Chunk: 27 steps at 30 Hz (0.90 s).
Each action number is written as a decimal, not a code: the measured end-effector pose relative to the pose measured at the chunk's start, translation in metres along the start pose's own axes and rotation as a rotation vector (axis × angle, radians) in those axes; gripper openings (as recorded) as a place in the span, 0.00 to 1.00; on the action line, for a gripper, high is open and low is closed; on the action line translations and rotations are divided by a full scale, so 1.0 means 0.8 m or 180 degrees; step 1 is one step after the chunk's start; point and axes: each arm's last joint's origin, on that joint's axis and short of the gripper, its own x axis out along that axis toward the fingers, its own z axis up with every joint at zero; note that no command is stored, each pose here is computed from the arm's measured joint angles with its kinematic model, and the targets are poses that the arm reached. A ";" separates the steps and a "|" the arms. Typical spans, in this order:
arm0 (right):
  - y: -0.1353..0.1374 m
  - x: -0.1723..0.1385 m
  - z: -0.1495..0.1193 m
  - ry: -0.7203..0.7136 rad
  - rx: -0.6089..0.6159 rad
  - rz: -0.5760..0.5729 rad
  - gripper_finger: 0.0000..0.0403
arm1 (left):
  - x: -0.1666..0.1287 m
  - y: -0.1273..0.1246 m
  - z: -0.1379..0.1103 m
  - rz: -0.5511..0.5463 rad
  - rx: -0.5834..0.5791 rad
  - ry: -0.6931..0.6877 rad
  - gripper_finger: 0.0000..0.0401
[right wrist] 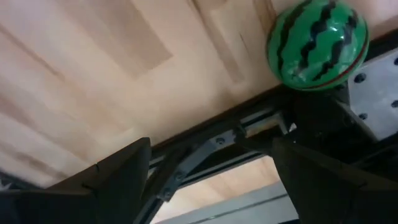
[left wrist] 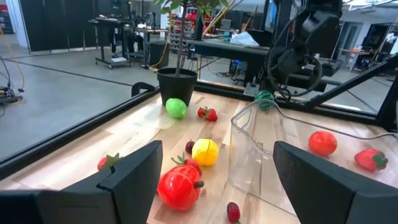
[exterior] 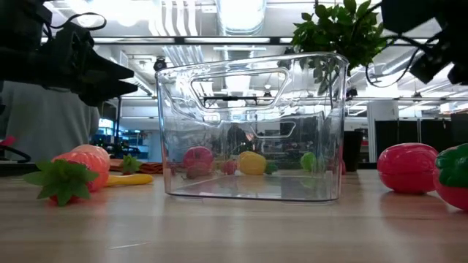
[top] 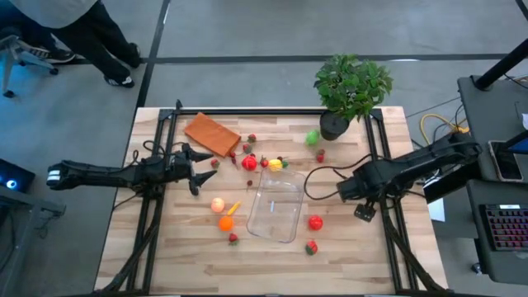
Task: Pick and placing Produce into tupperware
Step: Put the watermelon into the transparent bin
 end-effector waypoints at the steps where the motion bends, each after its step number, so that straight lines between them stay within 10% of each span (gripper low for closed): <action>1: 0.000 0.003 0.001 0.0001 0.0004 -0.0068 0.81 | 0.000 0.000 0.000 0.0001 0.0000 0.0001 0.73; 16: 0.017 -0.028 0.014 -0.0413 -0.0366 -0.0173 0.81 | 0.000 0.000 0.004 -0.0008 -0.0022 -0.0062 0.73; 22: 0.010 -0.045 0.021 -0.1288 -0.0926 -0.1104 0.81 | 0.000 -0.001 0.005 -0.0010 -0.0027 -0.0068 0.73; 27: 0.000 -0.031 0.024 -0.1148 -0.0945 -0.1263 0.81 | 0.000 -0.001 0.006 -0.0014 -0.0031 -0.0080 0.73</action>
